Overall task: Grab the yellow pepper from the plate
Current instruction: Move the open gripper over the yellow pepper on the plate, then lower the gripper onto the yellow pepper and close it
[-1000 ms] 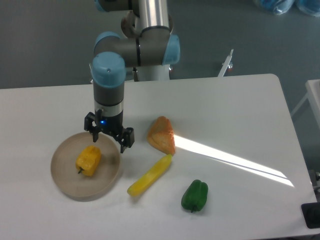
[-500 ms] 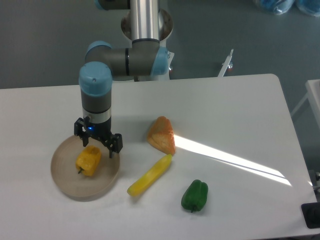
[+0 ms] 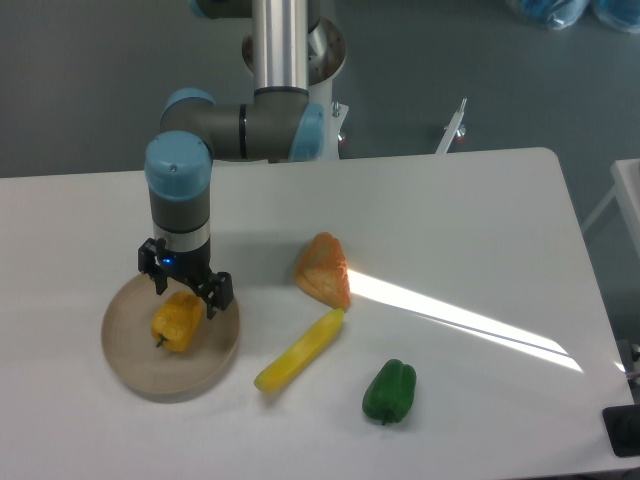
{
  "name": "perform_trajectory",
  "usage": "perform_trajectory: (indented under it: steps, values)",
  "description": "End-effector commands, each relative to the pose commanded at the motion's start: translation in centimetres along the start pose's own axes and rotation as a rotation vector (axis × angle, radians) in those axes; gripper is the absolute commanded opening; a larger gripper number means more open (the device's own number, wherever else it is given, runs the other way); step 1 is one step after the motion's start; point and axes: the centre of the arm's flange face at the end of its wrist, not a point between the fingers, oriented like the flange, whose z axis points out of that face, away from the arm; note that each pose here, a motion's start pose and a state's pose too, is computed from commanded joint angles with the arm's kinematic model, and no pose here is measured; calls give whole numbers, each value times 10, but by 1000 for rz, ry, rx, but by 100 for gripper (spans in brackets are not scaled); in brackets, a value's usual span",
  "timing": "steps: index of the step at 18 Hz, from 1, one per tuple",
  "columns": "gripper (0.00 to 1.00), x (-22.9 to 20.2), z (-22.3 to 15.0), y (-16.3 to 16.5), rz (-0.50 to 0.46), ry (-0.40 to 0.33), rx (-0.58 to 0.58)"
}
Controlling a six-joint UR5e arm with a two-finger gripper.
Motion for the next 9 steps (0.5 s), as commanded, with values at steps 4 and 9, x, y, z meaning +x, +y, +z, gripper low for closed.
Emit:
perform_trajectory:
  steps: [4, 9]
  values:
    - [100, 8, 8, -2, 14, -4, -16]
    - [100, 9, 16, -3, 17, 0, -25]
